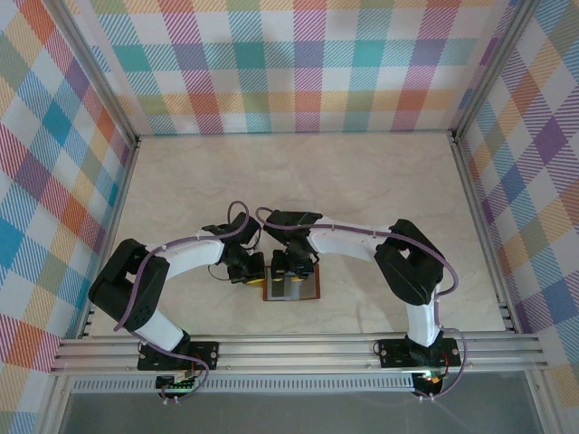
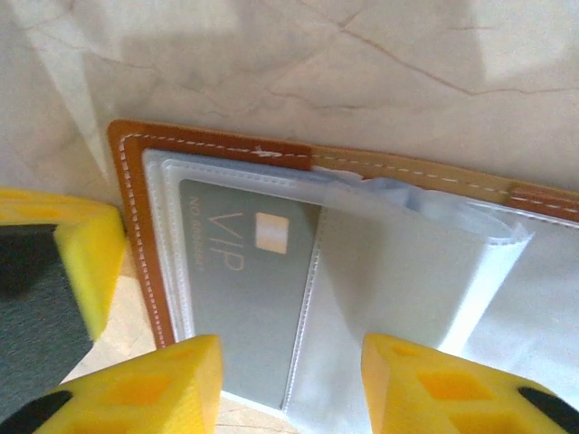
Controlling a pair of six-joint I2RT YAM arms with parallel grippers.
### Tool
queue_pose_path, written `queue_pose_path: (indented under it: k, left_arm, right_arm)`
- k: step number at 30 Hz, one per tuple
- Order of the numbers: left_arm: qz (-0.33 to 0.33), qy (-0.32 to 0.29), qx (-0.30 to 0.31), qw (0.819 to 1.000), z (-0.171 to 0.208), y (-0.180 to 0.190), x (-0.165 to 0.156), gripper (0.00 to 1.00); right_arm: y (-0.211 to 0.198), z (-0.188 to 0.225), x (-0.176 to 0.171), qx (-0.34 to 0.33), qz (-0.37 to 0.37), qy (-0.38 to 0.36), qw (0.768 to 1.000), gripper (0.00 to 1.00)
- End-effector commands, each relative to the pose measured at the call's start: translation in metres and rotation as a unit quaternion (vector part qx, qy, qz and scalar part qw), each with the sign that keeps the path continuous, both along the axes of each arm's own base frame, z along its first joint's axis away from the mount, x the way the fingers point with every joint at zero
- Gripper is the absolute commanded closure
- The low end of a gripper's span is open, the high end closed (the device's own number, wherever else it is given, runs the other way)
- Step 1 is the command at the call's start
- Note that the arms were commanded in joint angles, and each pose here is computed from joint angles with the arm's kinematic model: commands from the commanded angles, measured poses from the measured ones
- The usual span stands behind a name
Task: Take the credit cards out of the card holder
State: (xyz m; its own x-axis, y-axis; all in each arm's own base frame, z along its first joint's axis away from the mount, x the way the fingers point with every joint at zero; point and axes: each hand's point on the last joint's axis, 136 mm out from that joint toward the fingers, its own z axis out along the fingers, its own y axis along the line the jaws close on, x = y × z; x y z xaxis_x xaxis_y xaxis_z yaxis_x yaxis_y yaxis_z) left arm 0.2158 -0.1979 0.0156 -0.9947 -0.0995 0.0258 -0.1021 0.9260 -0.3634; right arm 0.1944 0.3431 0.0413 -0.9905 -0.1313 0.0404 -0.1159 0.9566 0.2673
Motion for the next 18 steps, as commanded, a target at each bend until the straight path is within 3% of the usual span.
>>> queue_pose_path:
  k: [1, 6, 18]
  left_arm:
    - [-0.006, 0.024, 0.013, 1.0, -0.008, 0.007, -0.014, 0.89]
    - [-0.006, 0.024, 0.012, 1.0, -0.007, 0.007, -0.014, 0.89]
    - [-0.007, 0.02, 0.011, 1.0, -0.001, 0.006, -0.012, 0.89]
  right_arm:
    - [-0.024, -0.004, -0.005, -0.074, 0.015, -0.003, 0.997, 0.5]
    - [-0.031, -0.002, -0.004, -0.093, 0.017, -0.009, 0.996, 0.43]
    - [-0.058, -0.006, -0.004, -0.147, 0.017, -0.023, 0.989, 0.44]
